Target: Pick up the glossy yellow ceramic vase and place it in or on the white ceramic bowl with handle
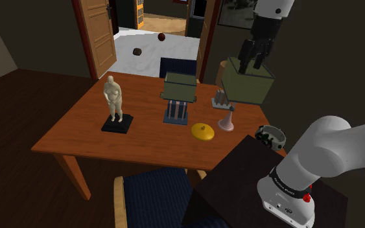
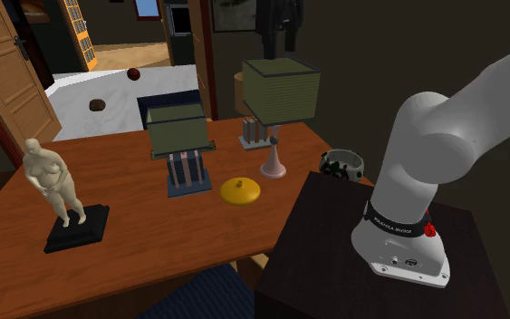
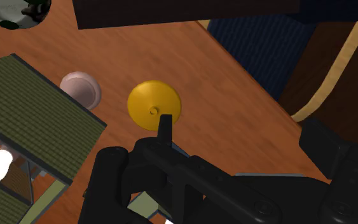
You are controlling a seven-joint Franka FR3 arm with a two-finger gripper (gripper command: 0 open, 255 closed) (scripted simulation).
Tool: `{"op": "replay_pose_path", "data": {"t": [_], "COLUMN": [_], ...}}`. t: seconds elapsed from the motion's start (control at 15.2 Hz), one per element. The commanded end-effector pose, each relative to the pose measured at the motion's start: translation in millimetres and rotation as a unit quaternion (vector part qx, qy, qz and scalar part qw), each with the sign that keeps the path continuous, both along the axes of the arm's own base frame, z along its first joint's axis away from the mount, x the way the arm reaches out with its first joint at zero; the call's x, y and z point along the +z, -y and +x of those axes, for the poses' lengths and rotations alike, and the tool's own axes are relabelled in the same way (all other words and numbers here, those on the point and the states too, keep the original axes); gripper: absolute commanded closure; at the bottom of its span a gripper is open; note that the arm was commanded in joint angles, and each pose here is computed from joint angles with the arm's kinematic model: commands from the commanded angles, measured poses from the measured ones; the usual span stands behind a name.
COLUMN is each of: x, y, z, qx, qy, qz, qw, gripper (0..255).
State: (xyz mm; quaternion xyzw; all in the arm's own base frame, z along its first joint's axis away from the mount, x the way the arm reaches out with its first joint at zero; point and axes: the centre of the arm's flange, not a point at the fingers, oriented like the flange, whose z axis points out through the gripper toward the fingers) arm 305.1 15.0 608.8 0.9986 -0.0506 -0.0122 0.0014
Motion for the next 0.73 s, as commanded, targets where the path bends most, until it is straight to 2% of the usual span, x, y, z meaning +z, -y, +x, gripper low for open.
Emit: {"op": "replay_pose_path", "data": {"t": [0.0,0.66], "x": [0.0,-114.1], "y": [0.0,33.1], "z": [0.0,63.6], "qx": [0.0,-0.003], "qy": [0.0,-0.017], "qz": [0.0,0.001], "qw": [1.0,0.9998], "gripper": [0,0]}}
